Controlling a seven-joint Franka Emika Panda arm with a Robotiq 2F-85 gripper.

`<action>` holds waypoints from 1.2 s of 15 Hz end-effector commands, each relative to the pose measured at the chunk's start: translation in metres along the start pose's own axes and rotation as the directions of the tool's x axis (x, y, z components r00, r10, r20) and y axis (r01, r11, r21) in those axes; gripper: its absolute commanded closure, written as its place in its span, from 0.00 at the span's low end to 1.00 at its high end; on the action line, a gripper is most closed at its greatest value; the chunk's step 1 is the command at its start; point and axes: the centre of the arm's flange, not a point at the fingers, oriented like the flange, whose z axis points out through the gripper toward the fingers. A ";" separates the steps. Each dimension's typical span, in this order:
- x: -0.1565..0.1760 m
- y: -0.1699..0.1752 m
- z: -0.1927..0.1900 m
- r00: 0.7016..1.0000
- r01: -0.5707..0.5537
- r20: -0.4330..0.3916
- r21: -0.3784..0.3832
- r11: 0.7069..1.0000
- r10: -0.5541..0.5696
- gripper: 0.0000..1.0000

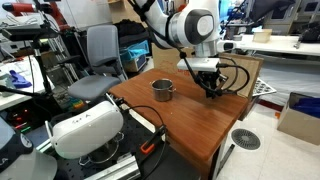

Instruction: Pick up the marker from the cup and put it on the table

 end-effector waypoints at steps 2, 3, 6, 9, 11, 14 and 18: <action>0.014 0.005 0.021 0.999 0.009 0.039 -0.026 1.000 -0.008 0.95; 0.017 0.005 0.024 0.999 0.007 0.050 -0.027 1.000 -0.006 0.95; 0.020 0.007 0.026 0.997 0.007 0.080 -0.037 0.999 -0.004 0.55; 0.022 0.006 0.023 0.996 0.008 0.088 -0.032 0.999 -0.005 0.44; 0.024 0.006 0.020 0.997 0.006 0.082 -0.027 1.000 -0.004 0.29; 0.025 0.006 0.016 0.997 0.005 0.074 -0.027 1.000 -0.003 0.08; 0.025 0.004 0.013 0.997 0.007 0.070 -0.026 1.000 -0.005 0.00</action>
